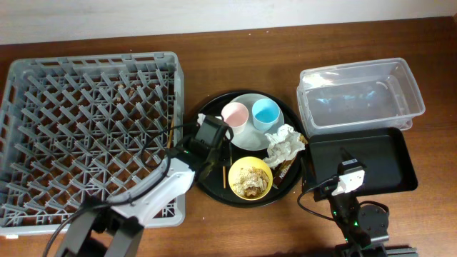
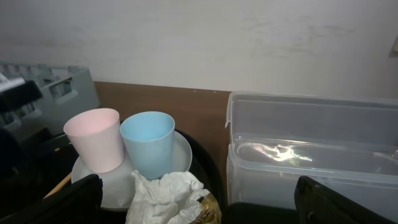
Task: Sort waste into correct bins and load items into the dishwasher rack
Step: 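Grasp the second chopstick with the left gripper and place it in the rack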
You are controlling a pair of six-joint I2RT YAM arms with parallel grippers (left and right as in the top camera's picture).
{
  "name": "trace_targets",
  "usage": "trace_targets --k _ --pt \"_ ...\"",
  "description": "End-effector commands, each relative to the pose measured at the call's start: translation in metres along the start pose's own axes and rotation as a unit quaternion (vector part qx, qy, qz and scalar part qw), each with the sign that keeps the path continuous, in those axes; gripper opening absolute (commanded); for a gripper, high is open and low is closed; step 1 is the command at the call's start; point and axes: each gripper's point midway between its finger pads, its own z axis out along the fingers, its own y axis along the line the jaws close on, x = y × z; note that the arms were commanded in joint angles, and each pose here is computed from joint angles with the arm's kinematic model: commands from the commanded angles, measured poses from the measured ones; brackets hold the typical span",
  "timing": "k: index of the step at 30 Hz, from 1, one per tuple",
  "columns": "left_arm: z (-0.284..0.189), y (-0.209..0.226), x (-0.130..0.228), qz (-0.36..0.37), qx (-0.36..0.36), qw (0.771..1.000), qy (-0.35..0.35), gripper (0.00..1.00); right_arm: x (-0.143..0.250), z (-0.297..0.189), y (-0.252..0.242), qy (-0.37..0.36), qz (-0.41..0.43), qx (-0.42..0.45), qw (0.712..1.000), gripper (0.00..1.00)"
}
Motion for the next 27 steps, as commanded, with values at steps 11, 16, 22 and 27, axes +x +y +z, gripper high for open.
trace_targets --k 11,16,22,27 --pt "0.027 0.004 0.018 0.026 -0.056 0.998 -0.002 0.27 0.002 0.0 0.003 0.001 0.002 -0.007 1.0 0.99" --pt "0.047 0.01 0.035 0.029 -0.063 0.997 0.027 0.13 0.002 0.0 0.003 0.001 0.002 -0.007 1.0 0.99" --pt "0.001 -0.01 -0.013 0.021 -0.042 0.998 -0.04 0.01 0.002 0.0 0.003 0.001 0.002 -0.007 1.0 0.99" --pt "-0.124 0.013 -0.088 0.019 -0.052 0.988 -0.147 0.01 0.002 0.0 0.003 0.001 0.002 -0.007 1.0 0.99"
